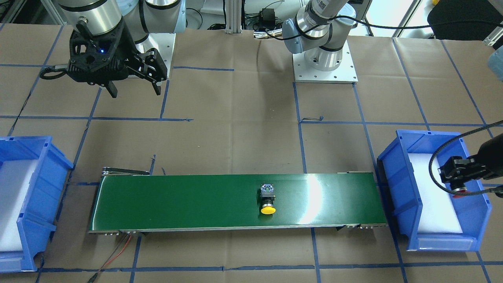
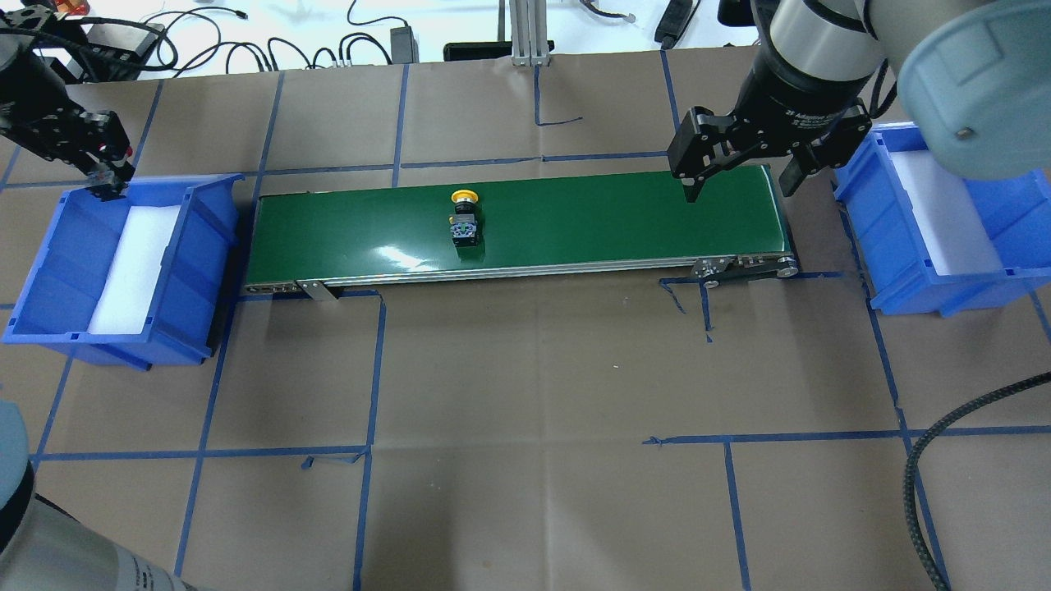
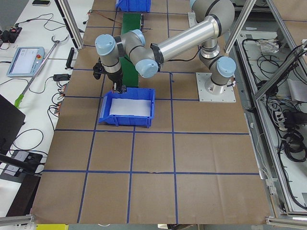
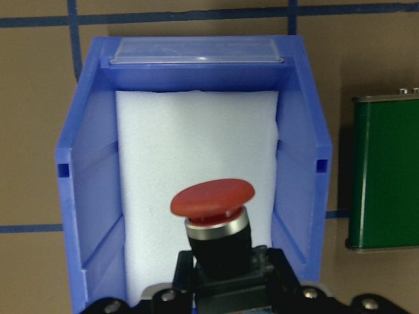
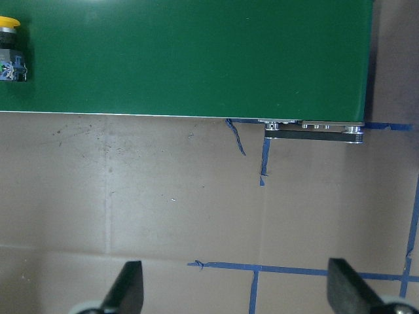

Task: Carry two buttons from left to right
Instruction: 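Carry the red button with the left gripper over the conveyor end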

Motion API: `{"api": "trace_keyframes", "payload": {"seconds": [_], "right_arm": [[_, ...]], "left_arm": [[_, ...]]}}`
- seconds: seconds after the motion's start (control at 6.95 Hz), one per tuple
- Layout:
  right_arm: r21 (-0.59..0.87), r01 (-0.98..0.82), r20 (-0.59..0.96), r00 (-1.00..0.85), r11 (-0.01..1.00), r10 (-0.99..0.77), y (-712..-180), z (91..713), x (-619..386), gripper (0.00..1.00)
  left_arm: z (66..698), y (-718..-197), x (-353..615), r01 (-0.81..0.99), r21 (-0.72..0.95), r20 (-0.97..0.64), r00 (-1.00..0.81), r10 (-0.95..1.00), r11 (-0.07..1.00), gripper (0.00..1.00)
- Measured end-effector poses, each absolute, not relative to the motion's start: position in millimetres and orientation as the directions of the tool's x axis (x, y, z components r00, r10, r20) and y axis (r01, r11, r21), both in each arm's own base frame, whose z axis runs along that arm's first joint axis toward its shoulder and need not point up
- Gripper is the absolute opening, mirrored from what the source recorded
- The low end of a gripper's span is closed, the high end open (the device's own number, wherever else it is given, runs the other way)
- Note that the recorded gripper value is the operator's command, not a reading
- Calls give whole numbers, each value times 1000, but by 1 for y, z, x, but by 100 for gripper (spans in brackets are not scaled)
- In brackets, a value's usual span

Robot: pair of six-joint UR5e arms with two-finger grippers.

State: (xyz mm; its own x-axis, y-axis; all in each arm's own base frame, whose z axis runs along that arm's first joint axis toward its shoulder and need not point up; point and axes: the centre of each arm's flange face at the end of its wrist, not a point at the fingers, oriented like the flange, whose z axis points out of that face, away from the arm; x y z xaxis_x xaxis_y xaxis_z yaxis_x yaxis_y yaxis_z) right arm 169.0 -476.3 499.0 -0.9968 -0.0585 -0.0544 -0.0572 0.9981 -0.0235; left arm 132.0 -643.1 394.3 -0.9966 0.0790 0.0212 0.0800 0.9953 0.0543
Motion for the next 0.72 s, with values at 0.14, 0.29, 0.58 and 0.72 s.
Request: {"api": "trace_keyframes", "payload": {"seconds": [0.14, 0.29, 0.58, 0.72], "right_arm": [[-22, -56, -56, -997, 998, -57, -476, 499, 169, 100], [-23, -56, -57, -997, 998, -57, -478, 497, 170, 100], [-31, -58, -57, -997, 998, -59, -484, 493, 170, 100], [-48, -58, -58, -996, 997, -61, -487, 493, 171, 100]], "left_arm": [[394, -649, 89, 87, 58, 20, -996, 86, 995, 1], [392, -651, 48, 91, 62, 17, -996, 90, 994, 1], [367, -651, 1, 62, 93, 16, -998, 60, 994, 1], [347, -650, -6, 48, 98, 16, -999, 47, 994, 1]]}}
